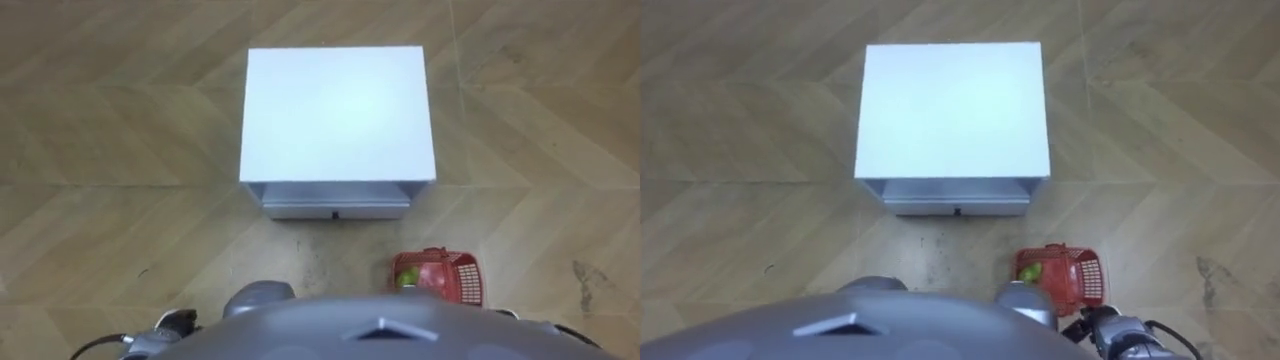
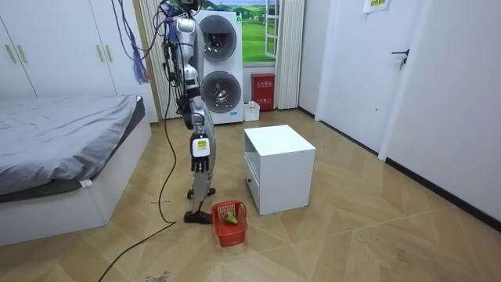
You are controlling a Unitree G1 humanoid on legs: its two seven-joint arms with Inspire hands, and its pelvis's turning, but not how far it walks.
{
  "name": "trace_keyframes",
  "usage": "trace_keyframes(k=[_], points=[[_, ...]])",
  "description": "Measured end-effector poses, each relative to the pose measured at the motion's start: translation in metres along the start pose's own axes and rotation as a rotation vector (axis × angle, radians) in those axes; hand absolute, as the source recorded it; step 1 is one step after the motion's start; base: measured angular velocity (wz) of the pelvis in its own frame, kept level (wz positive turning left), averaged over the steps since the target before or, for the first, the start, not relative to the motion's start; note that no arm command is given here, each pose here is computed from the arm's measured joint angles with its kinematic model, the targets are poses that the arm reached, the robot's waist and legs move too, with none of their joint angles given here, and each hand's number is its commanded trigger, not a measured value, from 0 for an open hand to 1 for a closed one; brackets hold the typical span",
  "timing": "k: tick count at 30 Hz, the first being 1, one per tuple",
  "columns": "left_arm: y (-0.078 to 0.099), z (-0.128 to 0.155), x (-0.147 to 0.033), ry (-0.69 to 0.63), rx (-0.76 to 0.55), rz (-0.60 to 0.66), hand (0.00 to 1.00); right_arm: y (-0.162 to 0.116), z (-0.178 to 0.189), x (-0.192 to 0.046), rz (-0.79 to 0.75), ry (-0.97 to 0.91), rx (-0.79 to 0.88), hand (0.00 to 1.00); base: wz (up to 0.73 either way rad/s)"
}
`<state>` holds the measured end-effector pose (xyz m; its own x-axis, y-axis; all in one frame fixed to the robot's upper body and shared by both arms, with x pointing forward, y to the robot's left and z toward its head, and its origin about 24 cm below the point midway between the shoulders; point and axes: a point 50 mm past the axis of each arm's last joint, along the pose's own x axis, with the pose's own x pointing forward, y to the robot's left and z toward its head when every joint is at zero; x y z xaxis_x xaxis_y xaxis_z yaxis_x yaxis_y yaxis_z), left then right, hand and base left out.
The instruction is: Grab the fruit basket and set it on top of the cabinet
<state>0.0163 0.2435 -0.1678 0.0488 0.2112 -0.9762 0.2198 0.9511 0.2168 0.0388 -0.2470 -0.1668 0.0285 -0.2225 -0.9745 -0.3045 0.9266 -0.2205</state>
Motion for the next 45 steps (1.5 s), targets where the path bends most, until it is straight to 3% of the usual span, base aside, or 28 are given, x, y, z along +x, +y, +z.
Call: trace_keyframes(k=[3,7,11,13,15,17,21,27,37,45], points=[[0.005,-0.011,-0.001,0.02,-0.007,0.012,0.0,-0.006,0.0,0.0,-0.023,-0.011,0.041,0.0,0.03],[0.011,-0.004,-0.001,-0.012,-0.053,0.021,0.0,-0.024,0.033,-0.005,-0.108,-0.121,0.042,0.0,-0.09],[0.031,0.043,-0.003,-0.129,-0.097,0.101,0.0,-0.032,0.086,-0.015,-0.112,-0.29,0.139,0.0,0.13],[0.035,0.061,-0.005,-0.195,-0.072,0.12,0.0,-0.032,0.1,-0.019,-0.11,-0.332,0.18,0.0,0.21],[0.049,0.09,-0.011,-0.279,-0.041,0.176,0.0,-0.037,0.125,-0.028,-0.11,-0.405,0.239,0.0,0.58],[0.057,0.116,-0.018,-0.347,-0.055,0.23,0.0,-0.055,0.156,-0.044,-0.146,-0.523,0.286,0.0,0.33],[0.057,0.109,-0.015,-0.303,-0.073,0.24,0.0,-0.074,0.194,-0.069,-0.184,-0.69,0.341,0.0,0.05],[0.054,0.088,-0.01,-0.246,-0.118,0.272,0.0,-0.092,0.201,-0.082,-0.23,-0.762,0.426,0.0,0.25],[0.053,0.082,-0.01,-0.286,-0.049,0.318,0.0,-0.108,0.22,-0.11,-0.301,-0.934,0.552,0.0,0.11],[0.047,0.057,-0.006,-0.24,-0.038,0.327,0.0,-0.113,0.22,-0.114,-0.43,-0.928,0.556,0.0,-0.04]])
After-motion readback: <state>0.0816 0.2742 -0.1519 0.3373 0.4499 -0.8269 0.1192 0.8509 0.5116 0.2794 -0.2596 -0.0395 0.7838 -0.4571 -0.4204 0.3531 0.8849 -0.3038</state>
